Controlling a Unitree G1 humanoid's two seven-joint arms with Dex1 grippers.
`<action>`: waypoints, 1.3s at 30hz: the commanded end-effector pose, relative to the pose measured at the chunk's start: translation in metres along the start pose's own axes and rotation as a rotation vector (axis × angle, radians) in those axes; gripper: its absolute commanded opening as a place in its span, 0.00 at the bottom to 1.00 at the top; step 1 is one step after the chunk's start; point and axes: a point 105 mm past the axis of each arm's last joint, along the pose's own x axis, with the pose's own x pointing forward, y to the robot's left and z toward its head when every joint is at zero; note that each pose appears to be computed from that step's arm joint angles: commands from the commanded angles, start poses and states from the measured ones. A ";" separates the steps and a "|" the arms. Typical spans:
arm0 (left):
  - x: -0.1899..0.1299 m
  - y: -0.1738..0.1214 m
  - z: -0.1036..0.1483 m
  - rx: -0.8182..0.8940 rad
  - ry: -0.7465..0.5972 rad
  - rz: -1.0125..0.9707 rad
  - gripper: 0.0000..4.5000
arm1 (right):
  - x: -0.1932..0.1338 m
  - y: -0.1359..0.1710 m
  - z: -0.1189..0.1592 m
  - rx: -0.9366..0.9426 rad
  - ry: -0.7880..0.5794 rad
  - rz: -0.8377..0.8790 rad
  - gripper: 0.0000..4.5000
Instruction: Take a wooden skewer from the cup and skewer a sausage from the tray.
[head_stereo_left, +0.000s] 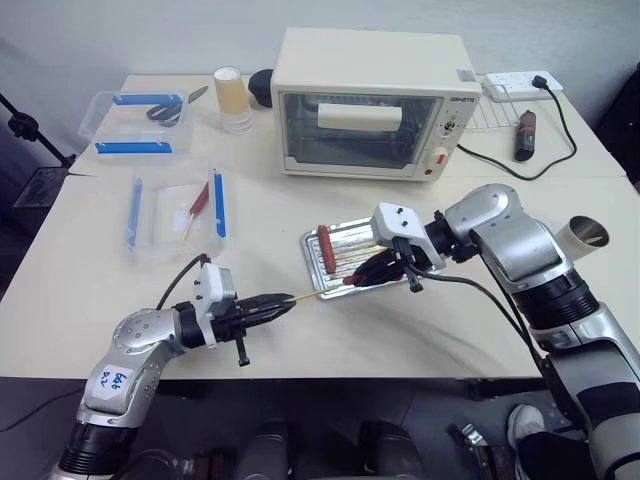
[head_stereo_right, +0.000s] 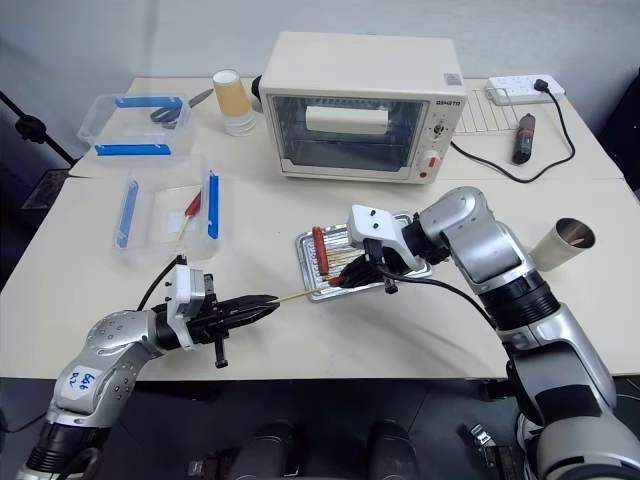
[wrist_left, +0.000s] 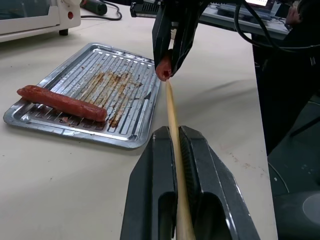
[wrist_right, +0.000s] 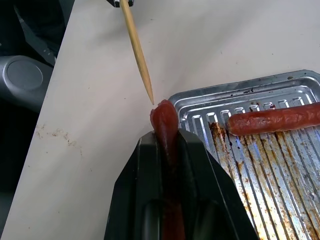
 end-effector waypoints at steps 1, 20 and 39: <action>-0.002 -0.003 0.008 0.025 -0.026 -0.013 0.00 | -0.005 0.000 0.008 -0.036 -0.004 -0.009 0.03; 0.008 0.001 0.009 0.028 -0.051 -0.003 0.00 | -0.005 0.002 0.009 -0.035 -0.003 0.006 0.03; 0.033 -0.001 0.009 0.030 -0.054 -0.060 0.00 | -0.001 0.006 0.016 -0.056 -0.020 0.028 0.03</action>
